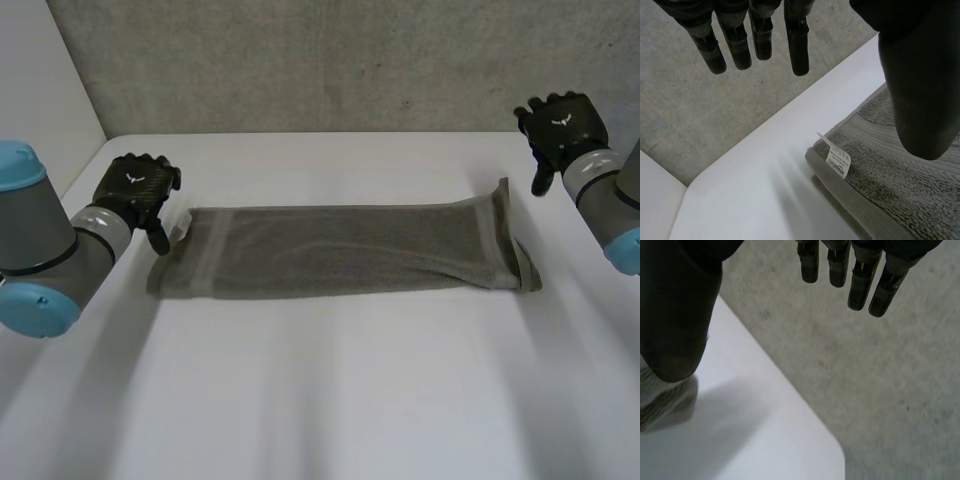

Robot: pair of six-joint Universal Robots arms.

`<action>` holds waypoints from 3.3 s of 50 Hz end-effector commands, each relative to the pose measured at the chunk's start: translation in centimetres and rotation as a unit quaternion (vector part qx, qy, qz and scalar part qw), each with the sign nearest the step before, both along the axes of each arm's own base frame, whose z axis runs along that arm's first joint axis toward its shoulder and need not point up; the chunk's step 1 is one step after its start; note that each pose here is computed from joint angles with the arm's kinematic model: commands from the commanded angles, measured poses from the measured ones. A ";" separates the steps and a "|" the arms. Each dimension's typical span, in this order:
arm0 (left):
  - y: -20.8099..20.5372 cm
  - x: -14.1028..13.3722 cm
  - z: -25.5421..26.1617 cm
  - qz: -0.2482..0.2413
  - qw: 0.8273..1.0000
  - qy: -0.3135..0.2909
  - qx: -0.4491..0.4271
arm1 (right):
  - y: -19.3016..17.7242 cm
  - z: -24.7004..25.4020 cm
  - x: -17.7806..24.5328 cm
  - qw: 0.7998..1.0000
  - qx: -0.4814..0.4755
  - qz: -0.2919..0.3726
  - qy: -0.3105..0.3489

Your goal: Fold the towel.

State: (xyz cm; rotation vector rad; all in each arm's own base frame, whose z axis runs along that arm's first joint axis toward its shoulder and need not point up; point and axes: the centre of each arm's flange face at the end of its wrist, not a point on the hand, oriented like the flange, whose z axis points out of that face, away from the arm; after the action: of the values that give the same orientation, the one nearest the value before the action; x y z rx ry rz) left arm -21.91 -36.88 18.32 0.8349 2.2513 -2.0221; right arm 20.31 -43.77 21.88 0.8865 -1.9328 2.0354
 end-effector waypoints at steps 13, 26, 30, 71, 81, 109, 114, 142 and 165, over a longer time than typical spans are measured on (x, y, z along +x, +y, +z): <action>2.7 0.6 -0.5 0.005 0.999 0.019 0.034 | 8.6 -7.4 -0.7 0.983 0.176 0.040 0.016; 3.1 0.3 -0.9 -0.001 0.999 0.021 0.029 | 6.3 -10.3 -2.0 0.987 0.158 0.023 0.014; 3.1 0.3 -0.9 -0.001 0.999 0.021 0.029 | 5.5 -10.9 -2.0 0.989 0.147 0.024 0.025; 3.4 0.4 -1.3 0.000 0.999 0.020 0.035 | 11.1 2.6 10.9 0.971 -0.020 0.208 0.118; 3.6 0.4 -1.8 0.000 0.999 0.019 0.035 | 18.3 -4.4 17.4 0.945 0.062 0.289 0.138; 8.1 -10.2 2.4 -0.147 0.987 0.066 -0.029 | 14.1 -5.2 2.1 0.978 0.167 0.122 -0.012; 8.9 -12.1 2.4 -0.170 0.982 0.070 -0.034 | 13.8 -4.3 2.3 0.980 0.155 0.121 -0.021; 10.8 -23.7 -4.0 -0.335 0.939 0.074 -0.014 | 13.9 -5.8 0.4 0.979 0.181 0.092 -0.025; 6.8 -21.8 -4.5 -0.212 0.975 0.064 -0.021 | 14.2 -6.8 0.6 0.976 0.195 0.095 -0.023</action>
State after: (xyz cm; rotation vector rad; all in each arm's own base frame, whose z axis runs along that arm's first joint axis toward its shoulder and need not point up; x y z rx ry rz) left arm -46.55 -28.32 12.24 1.5292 2.1694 -2.4486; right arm 20.84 -29.55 15.05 1.1529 -2.4106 1.8058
